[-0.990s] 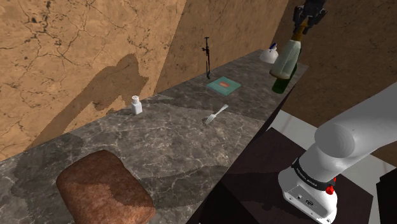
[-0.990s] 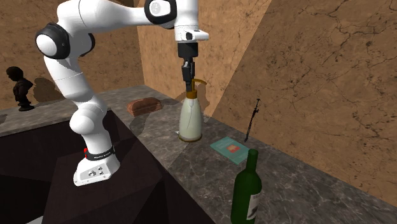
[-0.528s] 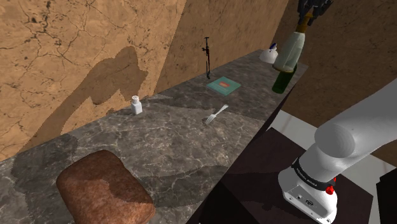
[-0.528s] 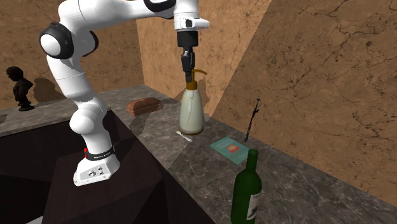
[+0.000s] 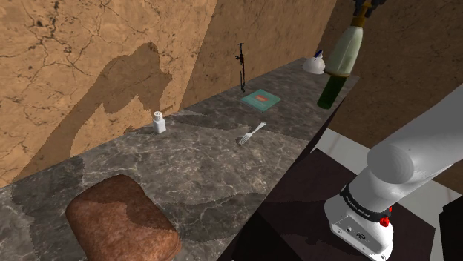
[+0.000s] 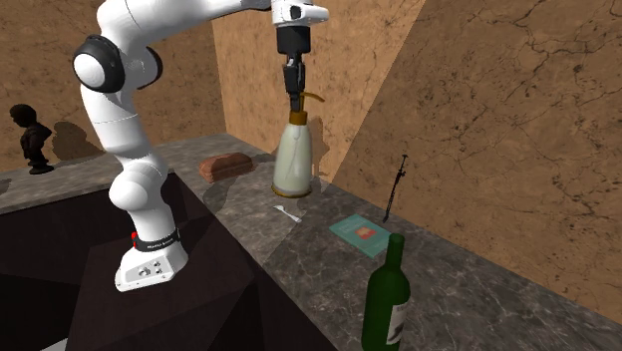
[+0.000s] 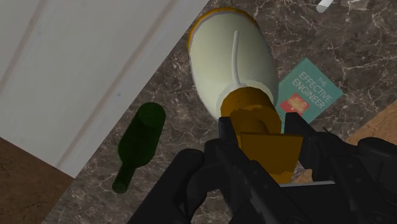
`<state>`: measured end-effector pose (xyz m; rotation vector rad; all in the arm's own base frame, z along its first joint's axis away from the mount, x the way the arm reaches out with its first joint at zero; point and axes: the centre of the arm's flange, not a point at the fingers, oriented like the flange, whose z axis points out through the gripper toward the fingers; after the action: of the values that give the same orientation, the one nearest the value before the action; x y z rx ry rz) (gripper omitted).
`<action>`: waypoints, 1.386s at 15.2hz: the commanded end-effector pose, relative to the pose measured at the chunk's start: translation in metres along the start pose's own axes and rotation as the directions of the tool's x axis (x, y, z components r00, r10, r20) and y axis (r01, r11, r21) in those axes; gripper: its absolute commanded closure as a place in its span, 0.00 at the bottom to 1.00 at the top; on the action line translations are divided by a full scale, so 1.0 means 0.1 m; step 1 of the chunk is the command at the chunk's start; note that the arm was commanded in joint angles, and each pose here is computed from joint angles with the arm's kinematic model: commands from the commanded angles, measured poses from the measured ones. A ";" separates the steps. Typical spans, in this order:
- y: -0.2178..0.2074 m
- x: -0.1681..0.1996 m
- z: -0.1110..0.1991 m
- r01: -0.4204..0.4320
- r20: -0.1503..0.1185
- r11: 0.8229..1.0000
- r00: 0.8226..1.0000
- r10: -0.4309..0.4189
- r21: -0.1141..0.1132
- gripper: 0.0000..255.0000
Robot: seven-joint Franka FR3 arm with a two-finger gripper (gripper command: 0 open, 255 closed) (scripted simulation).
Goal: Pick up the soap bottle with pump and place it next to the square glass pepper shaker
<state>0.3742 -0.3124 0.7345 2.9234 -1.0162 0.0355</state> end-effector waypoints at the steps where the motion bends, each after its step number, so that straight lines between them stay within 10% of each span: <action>1: 0.00 0.00 -0.11 0.000 0.000 1.000 1.000 0.000 0.000 1.00; 21: -2.20 -0.70 0.30 0.000 0.000 1.000 1.000 0.000 0.000 1.00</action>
<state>0.4523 -0.1088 0.6985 2.9240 -1.0136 0.0348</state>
